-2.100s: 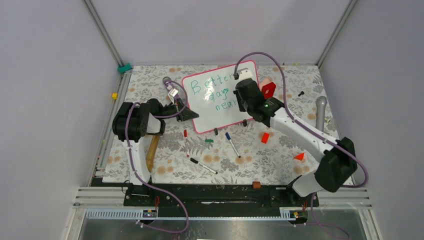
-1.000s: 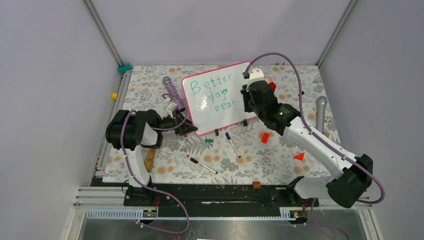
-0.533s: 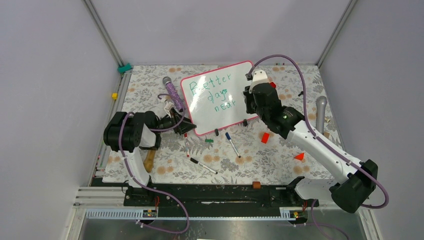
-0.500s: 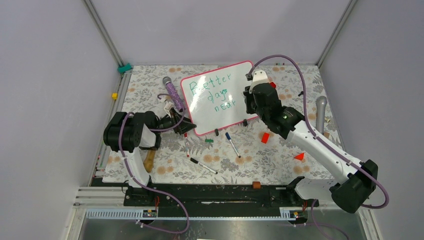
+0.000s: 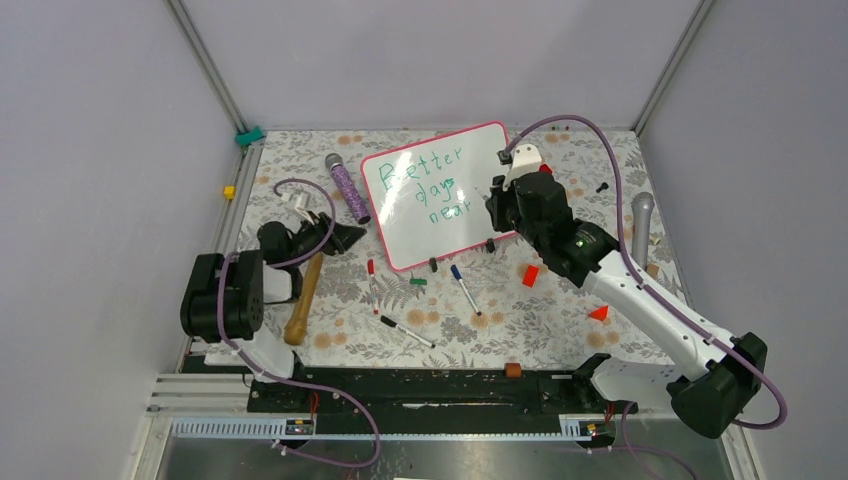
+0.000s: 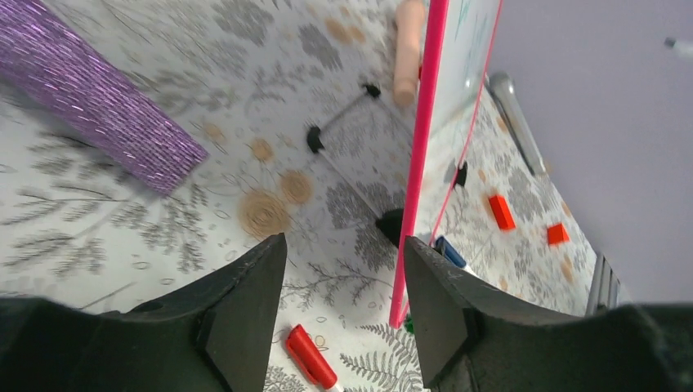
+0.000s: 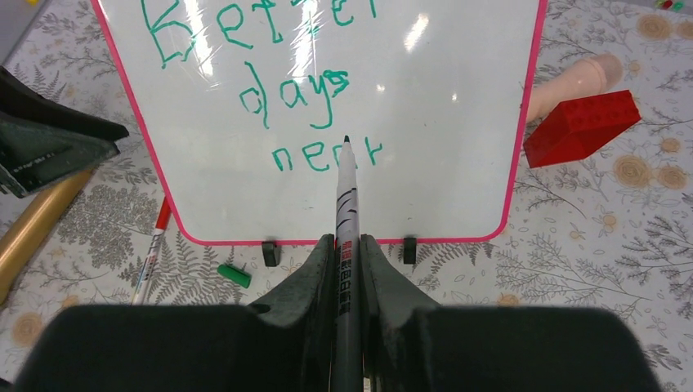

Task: Write a sentence on the whiteboard
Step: Put down the whiteboard on the whiteboard stand, then pick up the pen cap from the center of the board.

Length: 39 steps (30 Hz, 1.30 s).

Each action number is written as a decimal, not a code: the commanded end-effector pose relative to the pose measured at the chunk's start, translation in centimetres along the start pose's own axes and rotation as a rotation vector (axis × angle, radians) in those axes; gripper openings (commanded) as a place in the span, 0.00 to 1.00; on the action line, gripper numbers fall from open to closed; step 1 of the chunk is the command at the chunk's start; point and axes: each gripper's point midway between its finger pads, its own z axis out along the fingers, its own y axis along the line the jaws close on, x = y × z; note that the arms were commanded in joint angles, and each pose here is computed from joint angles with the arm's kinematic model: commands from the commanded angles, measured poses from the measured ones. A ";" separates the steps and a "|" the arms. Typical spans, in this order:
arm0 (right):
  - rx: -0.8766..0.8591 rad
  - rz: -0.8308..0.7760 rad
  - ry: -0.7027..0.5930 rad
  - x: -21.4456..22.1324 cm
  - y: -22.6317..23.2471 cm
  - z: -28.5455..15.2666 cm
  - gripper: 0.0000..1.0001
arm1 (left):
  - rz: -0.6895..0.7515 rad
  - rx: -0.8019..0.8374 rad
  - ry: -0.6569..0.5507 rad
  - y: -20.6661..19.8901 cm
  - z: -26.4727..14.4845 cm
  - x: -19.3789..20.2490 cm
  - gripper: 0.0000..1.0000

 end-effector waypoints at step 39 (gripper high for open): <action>-0.021 0.000 -0.008 -0.6 0.0 -1.3 0.00 | 0.452 0.174 -0.008 -17.2 -9.0 2.7 0.82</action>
